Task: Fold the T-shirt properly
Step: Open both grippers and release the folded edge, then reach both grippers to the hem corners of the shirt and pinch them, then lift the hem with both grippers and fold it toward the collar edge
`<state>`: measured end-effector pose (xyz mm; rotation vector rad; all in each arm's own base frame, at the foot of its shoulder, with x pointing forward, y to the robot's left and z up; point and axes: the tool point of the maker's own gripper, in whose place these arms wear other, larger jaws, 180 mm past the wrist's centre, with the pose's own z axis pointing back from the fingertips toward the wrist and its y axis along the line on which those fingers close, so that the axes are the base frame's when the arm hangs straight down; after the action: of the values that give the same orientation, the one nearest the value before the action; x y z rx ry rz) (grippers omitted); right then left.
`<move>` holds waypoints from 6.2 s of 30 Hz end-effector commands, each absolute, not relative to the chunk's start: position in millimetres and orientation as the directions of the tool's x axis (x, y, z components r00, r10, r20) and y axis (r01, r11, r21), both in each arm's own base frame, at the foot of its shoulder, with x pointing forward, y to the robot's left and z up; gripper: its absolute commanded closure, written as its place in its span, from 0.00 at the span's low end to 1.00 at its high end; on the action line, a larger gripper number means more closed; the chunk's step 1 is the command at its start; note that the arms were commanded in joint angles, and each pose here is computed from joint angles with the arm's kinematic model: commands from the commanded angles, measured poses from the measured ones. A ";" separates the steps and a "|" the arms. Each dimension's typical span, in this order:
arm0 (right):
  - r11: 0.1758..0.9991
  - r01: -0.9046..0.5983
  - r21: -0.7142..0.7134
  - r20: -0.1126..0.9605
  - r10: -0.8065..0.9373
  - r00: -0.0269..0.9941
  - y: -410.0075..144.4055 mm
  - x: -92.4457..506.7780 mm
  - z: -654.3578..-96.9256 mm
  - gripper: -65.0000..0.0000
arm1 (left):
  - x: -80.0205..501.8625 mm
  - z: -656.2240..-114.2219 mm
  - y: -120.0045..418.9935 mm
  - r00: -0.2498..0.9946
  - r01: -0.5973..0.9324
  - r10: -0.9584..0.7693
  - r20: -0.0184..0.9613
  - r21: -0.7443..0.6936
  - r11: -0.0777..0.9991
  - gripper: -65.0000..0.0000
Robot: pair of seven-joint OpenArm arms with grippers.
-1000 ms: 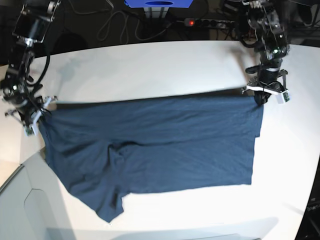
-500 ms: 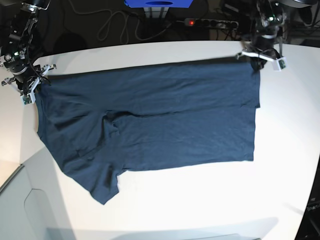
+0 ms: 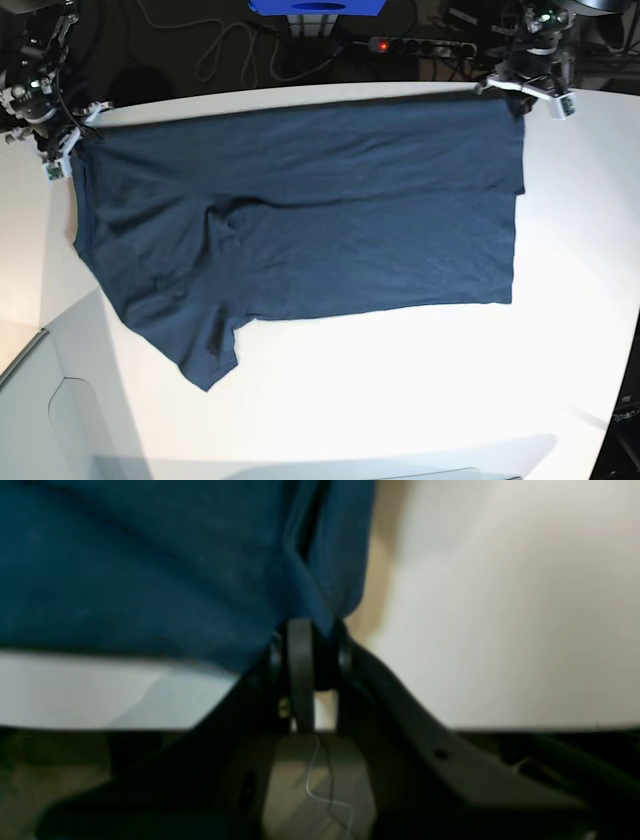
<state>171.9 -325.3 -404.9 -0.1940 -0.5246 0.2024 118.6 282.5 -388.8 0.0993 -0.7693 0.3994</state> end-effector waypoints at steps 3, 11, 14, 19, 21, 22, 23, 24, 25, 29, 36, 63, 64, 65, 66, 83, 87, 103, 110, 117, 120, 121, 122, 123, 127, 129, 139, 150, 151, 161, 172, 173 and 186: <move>0.952 -0.117 -0.283 0.493 0.249 0.833 -343.3 175.5 -389.1 1.00 | 127.4 -367.6 293.8 0.608 -0.385 0.278 0.743 -0.030 0.922 1.00; 0.952 -0.116 -0.282 0.486 0.246 0.838 -343.6 173.1 -390.3 1.00 | 129.7 -366.8 289.7 0.608 -0.377 0.276 0.744 -0.035 0.926 1.00; 0.956 -0.113 -0.271 0.481 0.236 0.844 -340.4 167.5 -394.3 1.00 | 127.2 -368.5 289.6 0.613 -0.379 0.279 0.739 -0.035 0.925 1.00; 0.955 -0.118 -0.271 0.475 0.239 0.847 -339.9 165.6 -395.2 1.00 | 124.6 -371.0 289.8 0.618 -0.383 0.283 0.733 -0.034 0.923 1.00; 0.956 -0.119 -0.268 0.472 0.238 0.849 -339.2 164.4 -396.5 1.00 | 124.4 -371.3 289.2 0.618 -0.384 0.288 0.732 -0.038 0.922 1.00; 0.957 -0.120 -0.266 0.471 0.237 0.850 -338.3 164.2 -397.1 0.99 | 124.4 -371.3 289.1 0.617 -0.385 0.289 0.732 -0.040 0.922 1.00; 0.958 -0.117 -0.260 0.472 0.232 0.851 -336.5 163.6 -398.3 0.96 | 124.3 -371.5 289.1 0.618 -0.385 0.289 0.731 -0.040 0.922 1.00; 0.961 -0.112 -0.253 0.474 0.224 0.852 -334.4 162.6 -399.9 0.92 | 123.9 -371.4 288.5 0.617 -0.385 0.291 0.731 -0.042 0.922 1.00; 0.962 -0.109 -0.251 0.475 0.221 0.852 -333.9 162.2 -400.3 0.86 | 123.4 -372.0 288.3 0.621 -0.385 0.292 0.728 -0.042 0.922 1.00; 0.963 -0.105 -0.249 0.480 0.216 0.850 -333.4 162.2 -400.3 0.58 | 116.2 -378.9 286.3 0.667 -0.390 0.311 0.678 -0.038 0.920 0.78; 0.954 -0.037 -0.298 0.542 0.201 0.816 -344.6 167.0 -371.6 0.42 | 119.4 -371.7 282.7 0.666 -0.376 0.299 0.684 -0.040 0.926 0.62; 0.952 -0.030 -0.305 0.631 0.226 0.742 -322.3 195.1 -344.8 0.42 | 343.3 -314.6 324.0 0.368 -0.325 0.305 0.878 -0.187 0.927 0.51; 0.952 -0.029 -0.306 0.629 0.225 0.744 -322.8 193.8 -345.3 0.42 | 351.5 -325.3 326.5 0.394 -0.327 0.315 0.863 -0.189 0.926 0.51; 0.951 -0.030 -0.307 0.627 0.226 0.745 -323.2 193.4 -345.3 0.42 | 361.2 -331.2 327.2 0.409 -0.324 0.320 0.855 -0.192 0.926 0.51; 0.951 -0.030 -0.307 0.626 0.226 0.746 -323.2 193.2 -345.4 0.42 | 371.8 -338.3 326.8 0.420 -0.320 0.323 0.848 -0.195 0.927 0.51; 0.950 -0.032 -0.310 0.633 0.231 0.739 -322.3 197.3 -343.0 0.42 | 414.4 -404.0 305.6 0.505 -0.250 0.237 0.830 -0.122 0.961 0.52; 0.946 -0.020 -0.323 0.658 0.240 0.713 -326.3 211.4 -332.2 0.42 | 413.6 -407.0 304.6 0.510 -0.252 0.241 0.825 -0.125 0.960 0.62; 0.931 -0.168 -0.325 0.673 0.353 0.650 -307.5 348.7 -304.4 0.42 | 416.9 -398.3 303.4 0.490 -0.244 0.238 0.838 -0.131 0.961 1.00; 0.971 -0.197 -0.135 0.707 0.234 0.668 -289.9 424.0 -331.8 0.42 | 416.3 -371.7 289.5 0.433 -0.187 0.194 0.880 -0.122 0.975 1.00; 0.967 -0.253 0.025 0.774 0.141 0.617 -252.7 476.6 -358.3 0.42 | 411.8 -372.2 287.6 0.436 -0.183 0.189 0.880 -0.118 0.976 1.00; 0.968 -0.241 0.071 0.819 0.081 0.567 -246.7 485.8 -359.9 0.42 | 410.3 -373.6 287.5 0.439 -0.183 0.187 0.879 -0.116 0.976 1.00; 0.970 -0.231 0.081 0.830 0.063 0.554 -247.2 488.1 -359.7 0.42 | 410.2 -373.9 287.5 0.441 -0.183 0.187 0.878 -0.116 0.976 1.00; 0.973 -0.212 0.090 0.845 0.038 0.534 -248.9 491.0 -359.0 0.42 | 410.0 -374.4 287.6 0.442 -0.184 0.187 0.877 -0.116 0.976 1.00; 0.978 -0.188 0.091 0.856 0.019 0.517 -251.8 493.2 -358.7 0.42 | 409.5 -375.5 288.0 0.444 -0.185 0.188 0.876 -0.116 0.976 1.00; 0.989 -0.106 0.101 0.873 -0.037 0.486 -253.6 497.6 -365.6 0.42 | 409.4 -375.9 287.4 0.446 -0.184 0.187 0.875 -0.115 0.976 1.00; 0.991 -0.081 0.109 0.868 -0.055 0.494 -256.1 494.7 -374.0 0.42 | 409.5 -376.1 286.9 0.447 -0.182 0.187 0.875 -0.115 0.976 1.00; 0.984 -0.175 0.036 0.827 0.069 0.557 -232.8 482.5 -403.3 0.43 | 408.6 -377.8 287.1 0.448 -0.183 0.187 0.874 -0.114 0.976 1.00; 0.981 -0.193 0.017 0.827 0.095 0.555 -231.6 483.3 -401.8 0.97 | 409.7 -374.2 287.3 0.442 -0.183 0.187 0.877 -0.116 0.976 1.00; 0.981 -0.193 0.018 0.829 0.093 0.552 -231.5 483.7 -401.3 0.99 | 410.8 -371.5 286.3 0.436 -0.180 0.187 0.880 -0.119 0.977 1.00; 0.979 -0.202 -0.004 0.897 0.093 0.433 -229.9 483.1 -373.0 1.00 | 399.8 -337.1 284.6 0.349 -0.160 0.171 0.921 -0.121 0.980 1.00; 0.995 -0.097 -0.015 0.928 0.050 0.369 -265.8 448.4 -350.4 1.00 | 382.2 -329.4 272.8 0.332 -0.124 0.142 0.933 -0.106 0.987 1.00; 0.995 -0.099 -0.024 0.930 0.059 0.362 -266.2 442.9 -349.4 1.00 | 379.7 -327.5 271.3 0.327 -0.119 0.138 0.935 -0.105 0.987 1.00; 0.981 -0.156 -0.113 0.943 0.156 0.293 -249.9 402.6 -330.7 1.00 | 351.7 -305.6 281.5 0.256 -0.170 0.175 0.951 -0.133 0.976 1.00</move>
<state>392.6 -244.2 -353.5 0.0127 -1.1855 0.2069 345.1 277.8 -325.0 -0.0127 -1.2277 0.2459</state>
